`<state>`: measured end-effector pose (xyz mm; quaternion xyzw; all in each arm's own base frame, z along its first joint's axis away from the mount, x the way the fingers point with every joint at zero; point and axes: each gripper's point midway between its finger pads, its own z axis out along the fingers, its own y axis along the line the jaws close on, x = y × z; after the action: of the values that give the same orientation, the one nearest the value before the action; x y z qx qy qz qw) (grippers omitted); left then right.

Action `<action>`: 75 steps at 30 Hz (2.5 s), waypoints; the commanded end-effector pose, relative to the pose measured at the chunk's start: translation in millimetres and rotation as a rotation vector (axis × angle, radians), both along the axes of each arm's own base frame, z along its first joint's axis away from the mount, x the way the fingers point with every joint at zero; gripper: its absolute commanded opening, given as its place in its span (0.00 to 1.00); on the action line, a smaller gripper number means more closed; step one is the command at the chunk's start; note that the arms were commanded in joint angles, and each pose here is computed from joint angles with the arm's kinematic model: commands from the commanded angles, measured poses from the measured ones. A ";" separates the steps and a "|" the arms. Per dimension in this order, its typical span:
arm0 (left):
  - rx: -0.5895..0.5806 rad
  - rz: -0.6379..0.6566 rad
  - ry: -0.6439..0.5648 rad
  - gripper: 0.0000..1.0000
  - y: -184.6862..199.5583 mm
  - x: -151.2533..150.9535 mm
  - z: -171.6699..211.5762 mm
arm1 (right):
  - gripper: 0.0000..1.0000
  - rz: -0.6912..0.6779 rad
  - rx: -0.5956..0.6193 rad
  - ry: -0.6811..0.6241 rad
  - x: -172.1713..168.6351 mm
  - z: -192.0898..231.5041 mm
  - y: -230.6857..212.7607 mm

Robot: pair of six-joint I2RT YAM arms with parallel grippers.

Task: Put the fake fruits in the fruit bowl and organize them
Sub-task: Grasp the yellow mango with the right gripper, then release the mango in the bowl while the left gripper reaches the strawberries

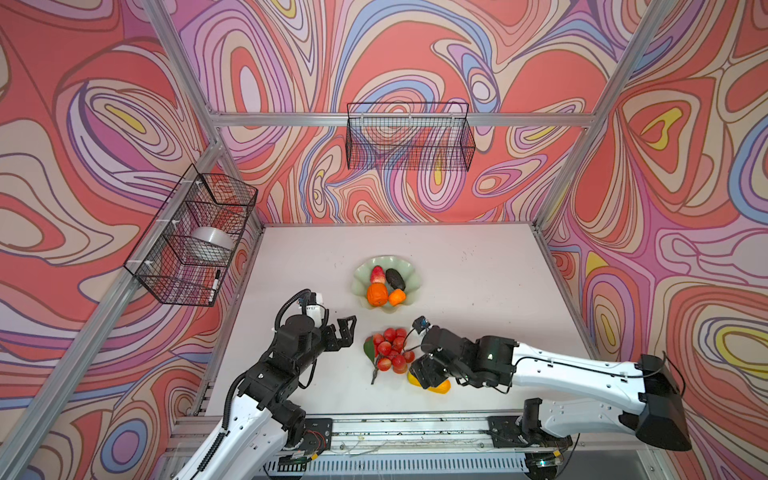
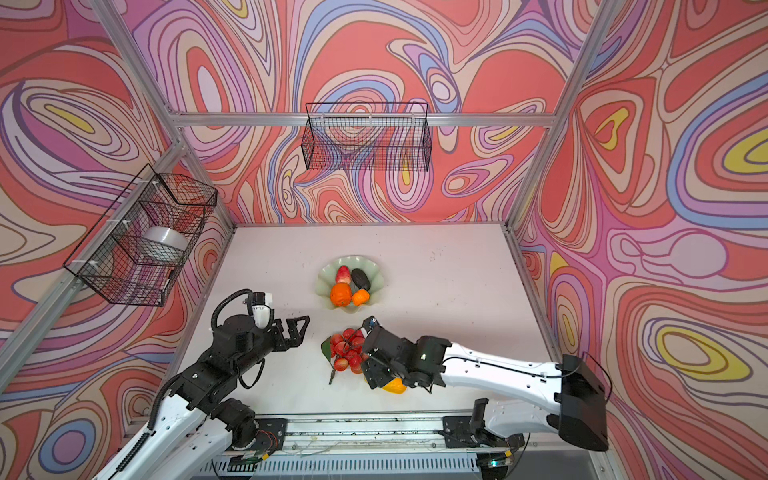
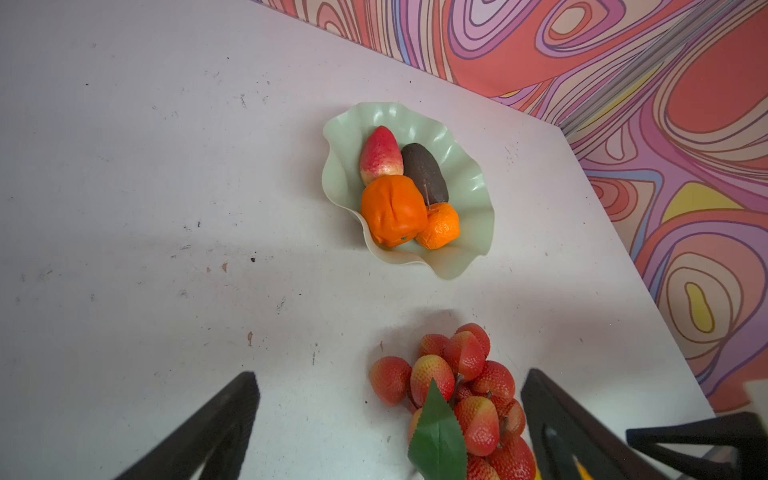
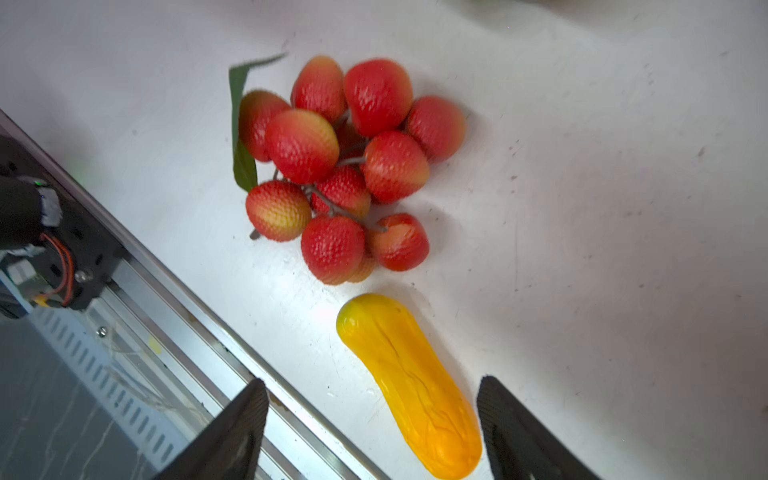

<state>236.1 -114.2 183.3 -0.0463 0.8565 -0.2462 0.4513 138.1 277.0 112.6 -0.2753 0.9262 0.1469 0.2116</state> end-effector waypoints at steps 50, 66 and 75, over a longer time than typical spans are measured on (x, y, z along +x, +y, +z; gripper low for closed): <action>-0.164 -0.006 0.086 0.96 -0.5 -34.1 -33.3 | 0.19 -0.431 0.088 -0.290 246.9 83.0 6.7; -0.161 -0.135 0.320 0.85 -21.4 -64.8 -82.4 | 0.19 -0.404 0.033 -0.184 337.1 -8.1 38.7; -0.039 -0.221 0.390 0.81 -35.0 -80.6 -103.6 | 0.36 -0.410 0.042 -0.140 331.7 -18.6 40.9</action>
<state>159.5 -150.9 89.1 -0.0149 0.9108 -0.3213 0.2587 470.4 311.6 100.5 -0.0869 0.9407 0.0917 0.3149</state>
